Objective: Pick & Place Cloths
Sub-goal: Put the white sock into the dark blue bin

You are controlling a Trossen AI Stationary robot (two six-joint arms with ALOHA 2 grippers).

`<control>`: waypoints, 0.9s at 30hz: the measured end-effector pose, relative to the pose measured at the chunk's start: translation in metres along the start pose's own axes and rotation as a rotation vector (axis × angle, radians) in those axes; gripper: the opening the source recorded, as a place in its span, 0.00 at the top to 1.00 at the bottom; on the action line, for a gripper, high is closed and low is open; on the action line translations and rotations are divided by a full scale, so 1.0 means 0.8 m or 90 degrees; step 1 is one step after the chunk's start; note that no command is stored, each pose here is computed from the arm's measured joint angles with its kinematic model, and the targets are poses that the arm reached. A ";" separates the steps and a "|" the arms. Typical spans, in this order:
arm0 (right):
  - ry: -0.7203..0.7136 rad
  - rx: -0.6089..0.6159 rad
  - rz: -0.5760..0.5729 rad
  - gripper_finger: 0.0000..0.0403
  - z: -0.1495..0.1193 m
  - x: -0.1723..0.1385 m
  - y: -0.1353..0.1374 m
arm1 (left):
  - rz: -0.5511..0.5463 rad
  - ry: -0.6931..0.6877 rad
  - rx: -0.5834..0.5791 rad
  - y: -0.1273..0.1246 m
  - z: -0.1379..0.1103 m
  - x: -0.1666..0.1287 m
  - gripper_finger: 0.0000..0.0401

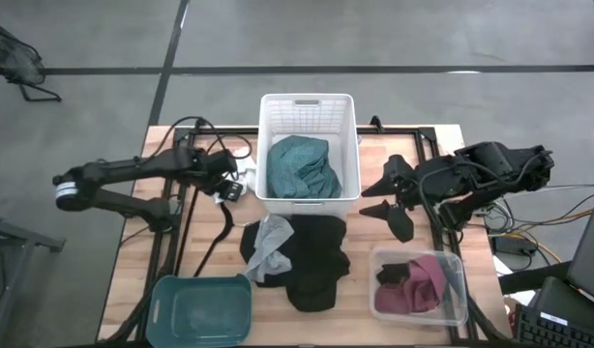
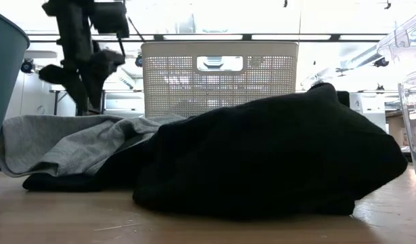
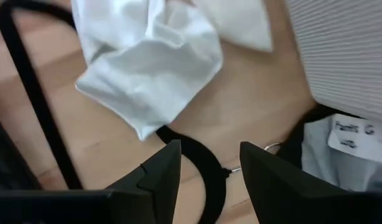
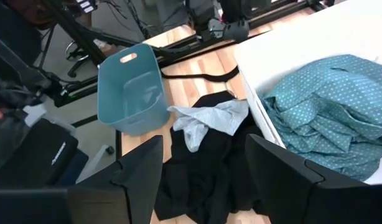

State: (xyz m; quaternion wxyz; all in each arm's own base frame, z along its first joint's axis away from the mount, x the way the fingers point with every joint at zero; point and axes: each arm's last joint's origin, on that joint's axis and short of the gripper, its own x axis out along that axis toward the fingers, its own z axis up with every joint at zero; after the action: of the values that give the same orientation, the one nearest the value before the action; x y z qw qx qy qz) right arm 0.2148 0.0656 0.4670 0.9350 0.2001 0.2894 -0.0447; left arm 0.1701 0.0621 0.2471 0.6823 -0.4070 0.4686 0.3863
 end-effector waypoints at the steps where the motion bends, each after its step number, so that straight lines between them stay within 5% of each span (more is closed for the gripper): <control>1: -0.001 0.000 0.000 0.44 0.000 0.000 0.000 | -0.004 0.006 -0.011 0.003 0.001 0.005 0.58; 15: -0.006 -0.003 -0.025 0.36 0.002 0.014 0.002 | -0.010 -0.077 -0.031 0.023 0.038 0.040 0.58; 27: -0.016 0.000 -0.038 0.40 0.003 0.015 0.000 | 0.036 -0.038 -0.061 0.029 0.053 0.091 0.58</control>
State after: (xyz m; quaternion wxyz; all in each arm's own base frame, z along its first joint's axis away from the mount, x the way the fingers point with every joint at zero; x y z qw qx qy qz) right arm 0.2263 0.0651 0.4623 0.9367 0.1908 0.2838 -0.0750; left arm 0.1821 0.1200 0.1832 0.6648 -0.4140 0.4401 0.4392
